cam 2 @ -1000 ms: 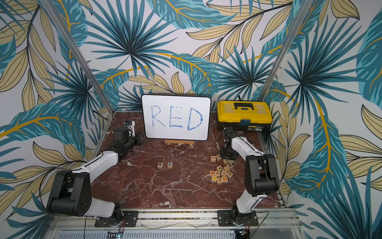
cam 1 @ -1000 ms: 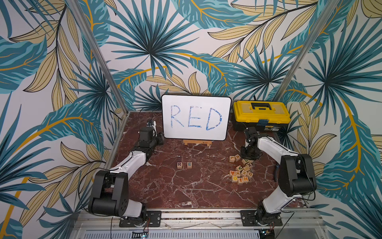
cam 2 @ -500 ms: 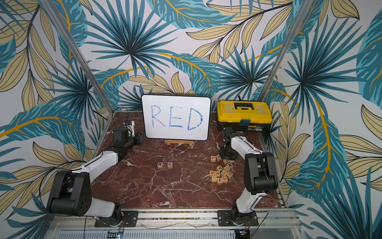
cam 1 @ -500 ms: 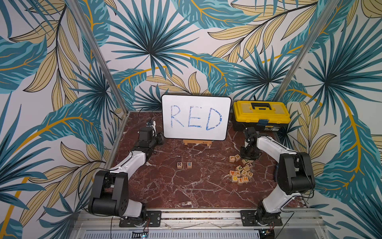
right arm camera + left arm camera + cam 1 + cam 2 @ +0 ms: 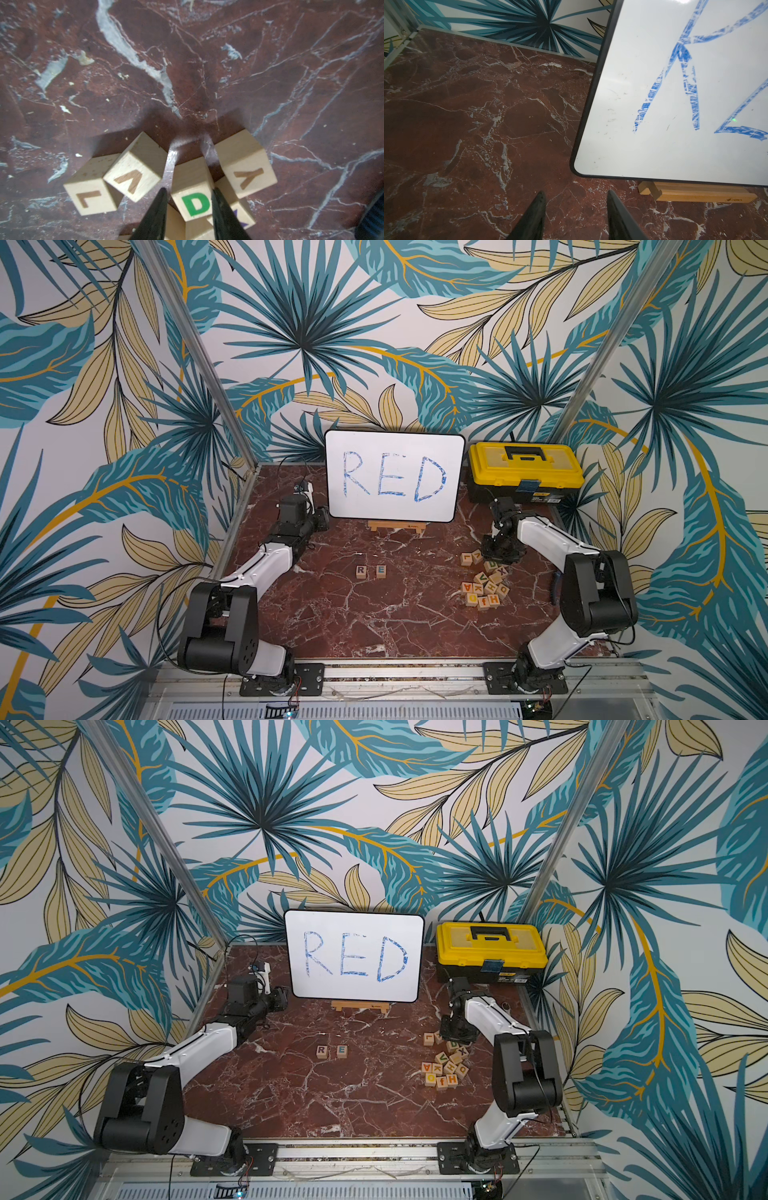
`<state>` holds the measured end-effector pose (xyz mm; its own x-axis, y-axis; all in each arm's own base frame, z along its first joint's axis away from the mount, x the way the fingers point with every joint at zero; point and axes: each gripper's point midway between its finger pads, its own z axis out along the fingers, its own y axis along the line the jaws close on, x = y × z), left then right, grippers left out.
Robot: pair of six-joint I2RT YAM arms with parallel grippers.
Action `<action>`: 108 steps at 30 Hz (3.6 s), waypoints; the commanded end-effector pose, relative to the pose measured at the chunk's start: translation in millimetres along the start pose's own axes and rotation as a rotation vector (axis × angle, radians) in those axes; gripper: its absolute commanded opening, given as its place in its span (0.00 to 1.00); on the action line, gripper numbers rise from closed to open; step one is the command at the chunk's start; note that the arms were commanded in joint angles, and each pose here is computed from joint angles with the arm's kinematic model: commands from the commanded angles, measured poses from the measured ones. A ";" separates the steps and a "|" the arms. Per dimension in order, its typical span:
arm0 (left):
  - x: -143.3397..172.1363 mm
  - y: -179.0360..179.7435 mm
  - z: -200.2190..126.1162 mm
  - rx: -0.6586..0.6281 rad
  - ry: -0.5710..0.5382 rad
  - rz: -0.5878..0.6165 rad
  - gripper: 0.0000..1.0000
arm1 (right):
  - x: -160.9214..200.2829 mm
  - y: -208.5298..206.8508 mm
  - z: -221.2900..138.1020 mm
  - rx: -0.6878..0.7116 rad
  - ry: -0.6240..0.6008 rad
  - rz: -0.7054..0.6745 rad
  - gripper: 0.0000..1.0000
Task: Assemble the uppercase word "red" with letter blocks
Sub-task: Pick up the letter block from the center of the board.
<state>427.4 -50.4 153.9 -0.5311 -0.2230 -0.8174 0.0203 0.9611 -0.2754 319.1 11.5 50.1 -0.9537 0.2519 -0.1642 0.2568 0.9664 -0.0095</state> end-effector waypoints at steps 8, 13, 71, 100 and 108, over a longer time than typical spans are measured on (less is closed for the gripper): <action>-7.5 -0.1 -3.9 0.013 -0.029 0.006 0.48 | 10.7 -12.1 0.9 0.088 0.031 -0.021 0.43; -7.0 -0.4 -3.6 0.016 -0.027 0.004 0.48 | 10.5 -12.9 -1.3 0.090 0.025 -0.039 0.45; -7.0 0.8 -3.8 0.012 -0.028 0.009 0.48 | 11.2 -8.1 20.5 0.095 0.054 -0.119 0.39; -7.5 -0.2 -5.6 0.016 -0.031 0.008 0.48 | 17.5 -9.0 19.7 0.086 0.045 -0.101 0.38; -7.8 -0.5 -5.8 0.018 -0.031 0.008 0.48 | 18.2 -9.8 16.4 0.086 0.040 -0.096 0.36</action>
<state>427.1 -51.9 154.0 -0.5337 -0.2231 -0.8157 0.0299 0.9590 -0.2818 306.6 6.4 26.8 -0.9826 0.1515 -0.1074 0.1625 0.9813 -0.1027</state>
